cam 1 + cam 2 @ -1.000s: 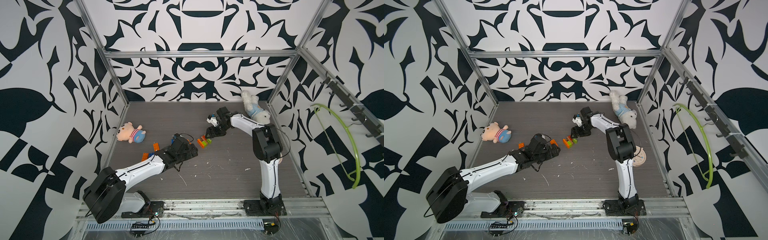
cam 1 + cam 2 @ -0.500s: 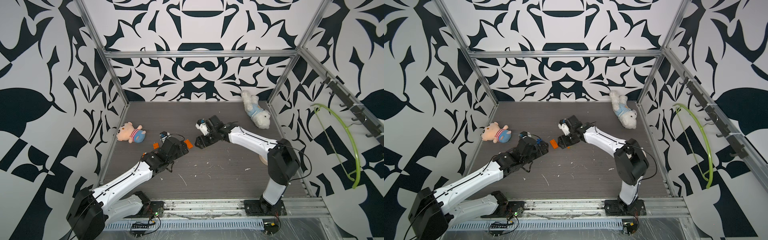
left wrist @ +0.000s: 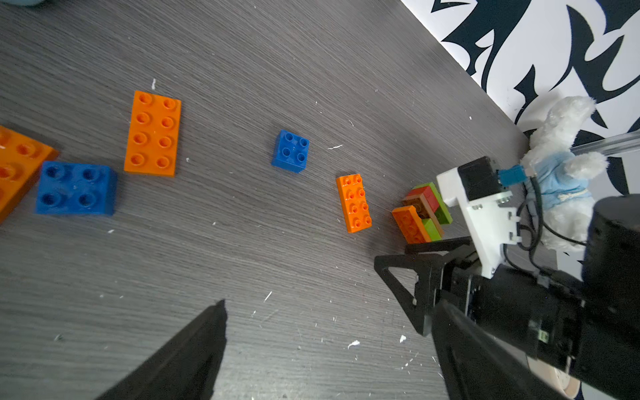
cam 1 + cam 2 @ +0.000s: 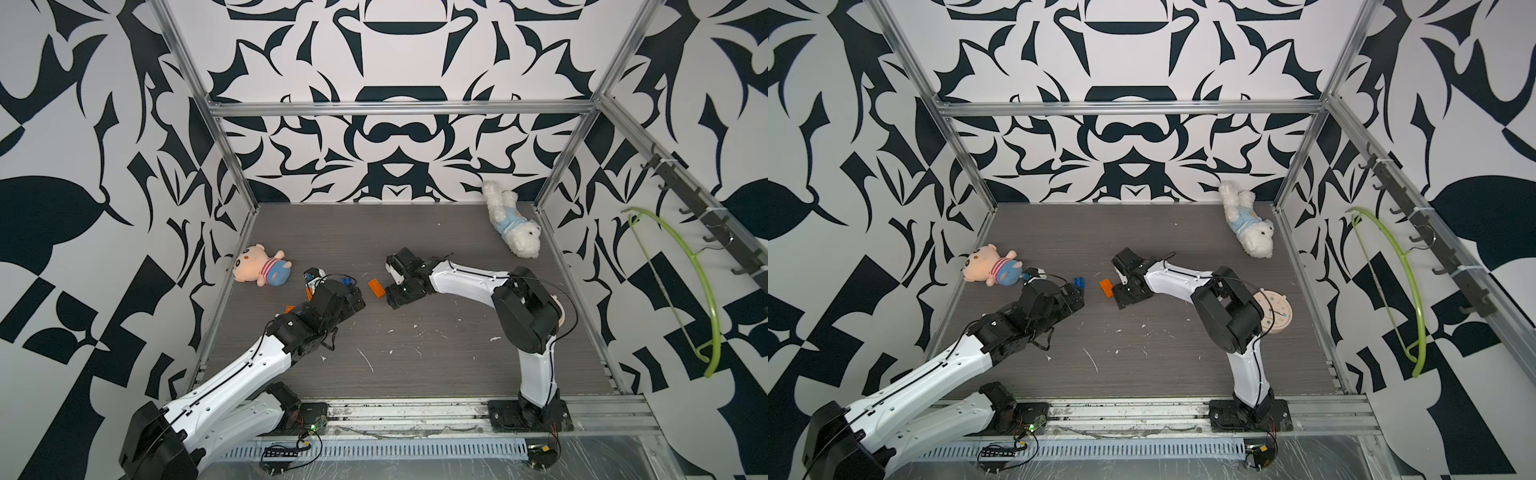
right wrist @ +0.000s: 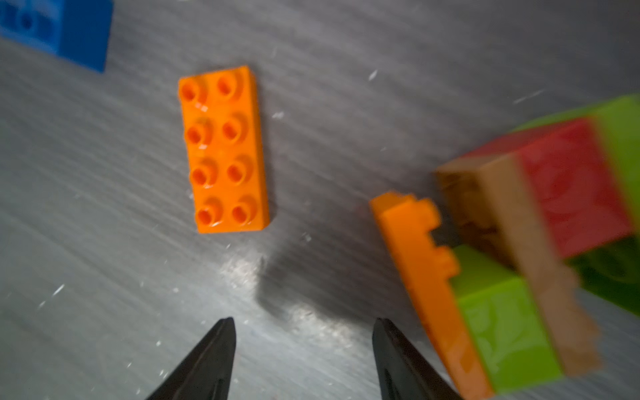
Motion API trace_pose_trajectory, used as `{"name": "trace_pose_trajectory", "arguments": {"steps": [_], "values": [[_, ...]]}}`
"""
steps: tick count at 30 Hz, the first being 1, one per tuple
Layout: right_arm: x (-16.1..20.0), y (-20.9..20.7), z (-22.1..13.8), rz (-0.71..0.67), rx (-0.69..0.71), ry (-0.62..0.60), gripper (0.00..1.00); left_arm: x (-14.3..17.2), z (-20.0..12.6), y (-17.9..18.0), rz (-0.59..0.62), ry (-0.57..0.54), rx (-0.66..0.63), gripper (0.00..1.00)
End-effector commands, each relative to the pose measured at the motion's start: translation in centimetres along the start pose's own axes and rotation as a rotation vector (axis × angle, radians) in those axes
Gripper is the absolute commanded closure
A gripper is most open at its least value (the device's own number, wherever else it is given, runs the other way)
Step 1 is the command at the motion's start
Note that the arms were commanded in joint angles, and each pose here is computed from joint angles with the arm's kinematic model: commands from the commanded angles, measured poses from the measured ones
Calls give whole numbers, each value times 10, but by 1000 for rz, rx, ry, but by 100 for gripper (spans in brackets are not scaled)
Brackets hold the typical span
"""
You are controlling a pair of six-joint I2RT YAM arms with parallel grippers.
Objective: Assemble the number 5 with lego
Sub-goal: Pick up the lego brick from the center of the board.
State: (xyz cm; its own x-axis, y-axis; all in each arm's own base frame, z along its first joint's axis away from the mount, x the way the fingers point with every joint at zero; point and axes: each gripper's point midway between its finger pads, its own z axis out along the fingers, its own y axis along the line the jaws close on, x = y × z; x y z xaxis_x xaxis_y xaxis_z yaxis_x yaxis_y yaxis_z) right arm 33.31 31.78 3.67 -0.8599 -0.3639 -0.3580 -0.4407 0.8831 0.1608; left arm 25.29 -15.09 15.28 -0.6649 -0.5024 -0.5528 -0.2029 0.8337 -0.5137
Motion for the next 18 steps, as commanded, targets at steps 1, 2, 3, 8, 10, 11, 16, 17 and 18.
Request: {"name": "trace_pose_trajectory", "arguments": {"steps": [1, 2, 3, 8, 10, 11, 16, 17, 18], "values": [[-24, -17, -22, 38, 56, -66, 32, 5, 2, 12, 12, 11, -42, 1], [-25, -16, -24, 37, 51, -63, 32, 5, 3, 13, 16, 13, -46, 1], [-24, -16, -25, 31, 47, -59, 32, 5, 3, 13, 21, 15, -50, 1], [-26, 11, -33, 83, -70, -80, 28, 1, 5, 23, 28, 35, -104, 1], [-31, 24, -34, 91, -94, -96, 26, -1, 7, 29, 17, 62, -121, 1], [-33, 29, -32, 89, -93, -101, 24, -1, 9, 32, 7, 77, -124, 1], [-48, 38, -16, 60, -9, -93, 24, -10, 8, 44, -36, 90, -135, 1], [-52, 37, -13, 54, 11, -96, 24, -12, 6, 45, -39, 85, -132, 1], [-56, 37, -11, 44, 19, -95, 24, -13, 4, 47, -41, 85, -132, 1]]}}
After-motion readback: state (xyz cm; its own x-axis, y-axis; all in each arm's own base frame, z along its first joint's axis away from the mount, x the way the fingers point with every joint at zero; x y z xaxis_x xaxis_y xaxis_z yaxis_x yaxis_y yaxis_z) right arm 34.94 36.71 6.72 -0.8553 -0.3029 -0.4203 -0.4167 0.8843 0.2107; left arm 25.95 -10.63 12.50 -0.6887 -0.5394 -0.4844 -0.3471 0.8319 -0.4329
